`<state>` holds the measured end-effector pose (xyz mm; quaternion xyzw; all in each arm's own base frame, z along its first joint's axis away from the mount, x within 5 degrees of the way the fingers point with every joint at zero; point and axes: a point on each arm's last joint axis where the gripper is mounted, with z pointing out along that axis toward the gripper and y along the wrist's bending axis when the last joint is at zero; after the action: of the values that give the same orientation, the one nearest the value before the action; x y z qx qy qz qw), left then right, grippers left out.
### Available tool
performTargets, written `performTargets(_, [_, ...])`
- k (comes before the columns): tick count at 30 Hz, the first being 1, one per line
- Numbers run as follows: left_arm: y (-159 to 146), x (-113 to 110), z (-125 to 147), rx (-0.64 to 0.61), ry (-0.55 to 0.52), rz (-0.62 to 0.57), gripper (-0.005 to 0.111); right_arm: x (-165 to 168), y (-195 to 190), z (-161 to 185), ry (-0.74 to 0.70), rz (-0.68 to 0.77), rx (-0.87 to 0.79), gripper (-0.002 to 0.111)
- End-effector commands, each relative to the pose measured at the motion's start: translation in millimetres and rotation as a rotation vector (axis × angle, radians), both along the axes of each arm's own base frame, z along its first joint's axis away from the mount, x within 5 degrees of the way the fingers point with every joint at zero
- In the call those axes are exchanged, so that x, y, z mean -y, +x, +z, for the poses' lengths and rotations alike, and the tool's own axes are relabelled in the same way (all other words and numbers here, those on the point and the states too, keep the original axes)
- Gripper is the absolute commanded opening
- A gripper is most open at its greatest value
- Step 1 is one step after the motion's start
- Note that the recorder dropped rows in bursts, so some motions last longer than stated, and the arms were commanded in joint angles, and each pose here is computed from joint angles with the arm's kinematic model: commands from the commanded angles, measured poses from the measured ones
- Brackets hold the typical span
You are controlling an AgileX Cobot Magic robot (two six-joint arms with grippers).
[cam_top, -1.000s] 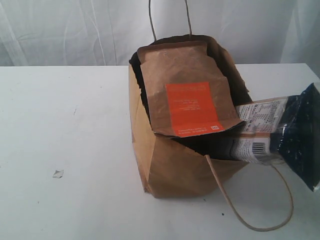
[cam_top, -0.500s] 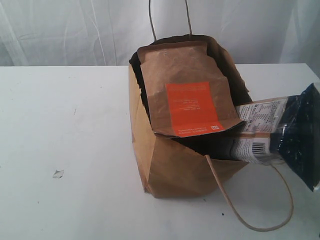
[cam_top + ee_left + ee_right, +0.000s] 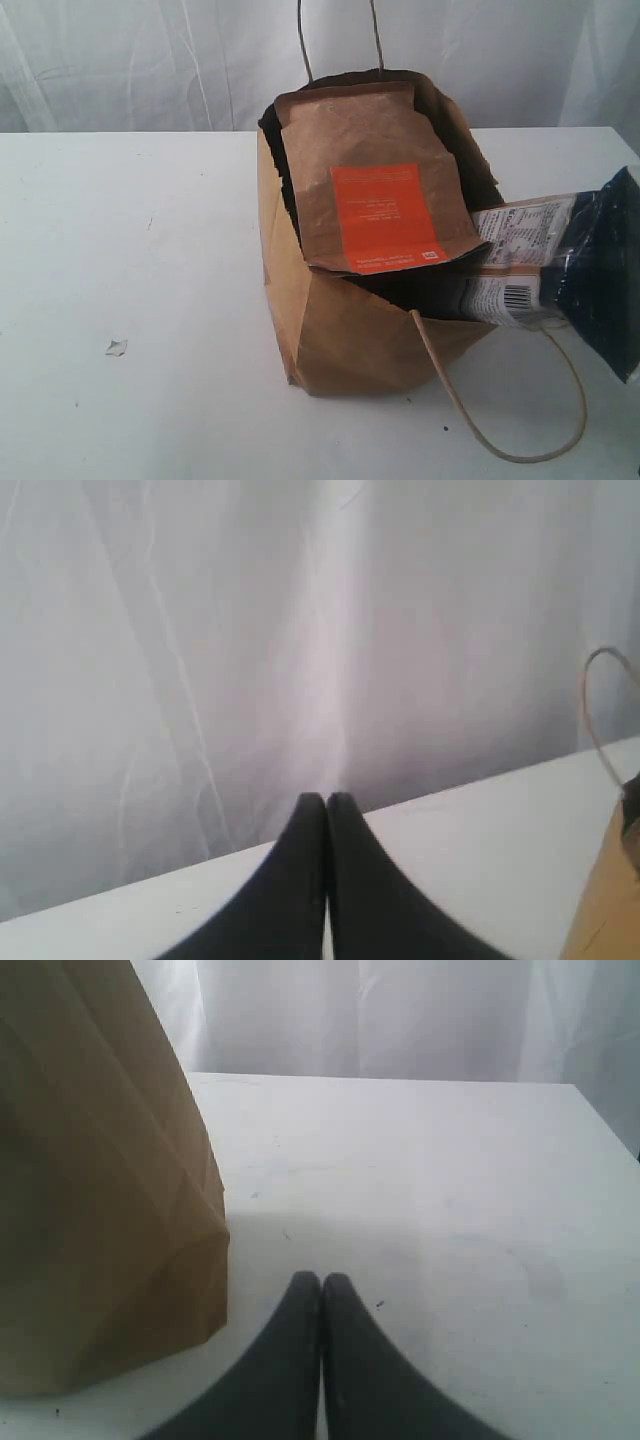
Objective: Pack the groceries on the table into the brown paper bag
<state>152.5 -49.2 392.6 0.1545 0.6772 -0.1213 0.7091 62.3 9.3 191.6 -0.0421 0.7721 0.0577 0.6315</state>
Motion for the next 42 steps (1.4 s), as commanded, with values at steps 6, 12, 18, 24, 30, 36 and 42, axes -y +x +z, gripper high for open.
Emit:
performTargets(6, [-24, -17, -58, -0.213, -0.038, 0.138, 0.0, 1, 0, -1, 0.001, -0.009, 0.003, 0.0])
performTargets(12, [-54, -28, -137, -0.212, -0.057, 0.186, 0.0, 1, 0, -1, 0.001, -0.009, 0.003, 0.0])
performTargets(18, [-80, -33, -193, -0.243, -0.052, 0.182, 0.0, 1, 0, -1, 0.001, -0.009, 0.003, 0.0])
performTargets(24, [-91, -32, -209, -0.263, -0.049, 0.154, 0.0, 1, 0, -1, 0.001, -0.009, 0.003, 0.0])
performTargets(30, [-101, -31, -219, -0.337, -0.011, 0.123, 0.0, 1, 0, -1, 0.001, -0.009, 0.003, 0.0])
performTargets(36, [-101, -32, -219, -0.332, 0.005, 0.13, 0.0, 1, 0, -1, 0.001, -0.009, 0.003, 0.0])
performTargets(42, [-101, -32, -219, -0.331, 0.009, 0.13, 0.0, 1, 0, -1, 0.001, -0.009, 0.003, 0.0])
